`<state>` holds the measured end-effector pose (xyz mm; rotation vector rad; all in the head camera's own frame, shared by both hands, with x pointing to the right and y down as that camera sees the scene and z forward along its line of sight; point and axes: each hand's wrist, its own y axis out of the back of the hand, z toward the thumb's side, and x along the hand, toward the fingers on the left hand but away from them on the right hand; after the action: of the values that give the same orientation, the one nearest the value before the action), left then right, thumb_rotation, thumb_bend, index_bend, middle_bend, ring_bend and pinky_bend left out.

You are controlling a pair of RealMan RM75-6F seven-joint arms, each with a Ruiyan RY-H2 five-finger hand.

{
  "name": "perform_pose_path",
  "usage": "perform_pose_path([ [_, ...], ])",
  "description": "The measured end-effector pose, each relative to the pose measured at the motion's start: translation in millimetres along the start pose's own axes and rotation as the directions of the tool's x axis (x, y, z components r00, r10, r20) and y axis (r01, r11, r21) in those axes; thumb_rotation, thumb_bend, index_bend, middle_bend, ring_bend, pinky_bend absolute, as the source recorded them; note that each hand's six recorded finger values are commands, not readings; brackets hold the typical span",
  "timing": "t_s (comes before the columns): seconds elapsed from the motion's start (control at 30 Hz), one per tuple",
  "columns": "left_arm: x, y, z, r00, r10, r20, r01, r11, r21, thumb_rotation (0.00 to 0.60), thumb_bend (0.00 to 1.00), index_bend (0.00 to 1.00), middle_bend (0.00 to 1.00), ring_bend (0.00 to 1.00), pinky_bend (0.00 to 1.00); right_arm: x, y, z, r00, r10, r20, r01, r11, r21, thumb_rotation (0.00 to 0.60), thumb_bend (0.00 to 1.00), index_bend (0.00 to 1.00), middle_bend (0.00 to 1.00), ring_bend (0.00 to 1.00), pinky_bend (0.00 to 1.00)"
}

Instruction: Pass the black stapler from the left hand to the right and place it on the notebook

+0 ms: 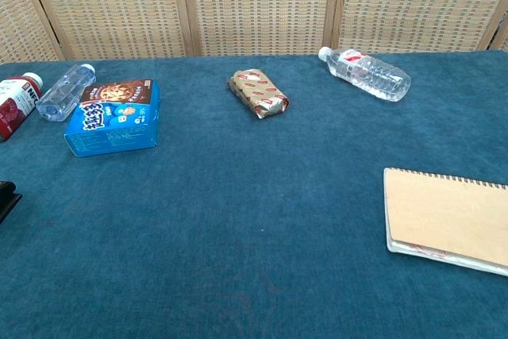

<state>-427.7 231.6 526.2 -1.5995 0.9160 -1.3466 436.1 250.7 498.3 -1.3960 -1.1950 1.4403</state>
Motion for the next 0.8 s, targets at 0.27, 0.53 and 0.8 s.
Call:
perform_pose_path([
  [0.27,1.8,-2.0,-0.5,1.0,-0.011,0.008,0.011,1.0,0.005,0.6,0.0,0.0,0.0,0.0,0.0,-0.5,0.5,-1.5,1.0,-0.002,0.006,0.002,1.0,-0.002,0.6,0.0,0.0,0.0,0.0,0.0],
  [0.53,13.4,-10.9,-3.9,0.996,-0.078,0.045,0.076,0.996,0.041,0.6,0.0,0.0,0.0,0.0,0.0,-4.7,-1.0,-5.8,1.0,-0.003,0.031,0.003,1.0,0.012,0.6,0.0,0.0,0.0,0.0,0.0],
  [0.8,51.2,-30.8,-14.1,0.942,-0.207,0.265,0.142,0.959,0.244,0.6,0.06,0.0,0.0,0.0,0.09,-15.2,-4.7,-13.7,0.995,-0.013,0.094,0.008,0.998,0.056,0.6,0.0,0.0,0.0,0.0,0.0],
])
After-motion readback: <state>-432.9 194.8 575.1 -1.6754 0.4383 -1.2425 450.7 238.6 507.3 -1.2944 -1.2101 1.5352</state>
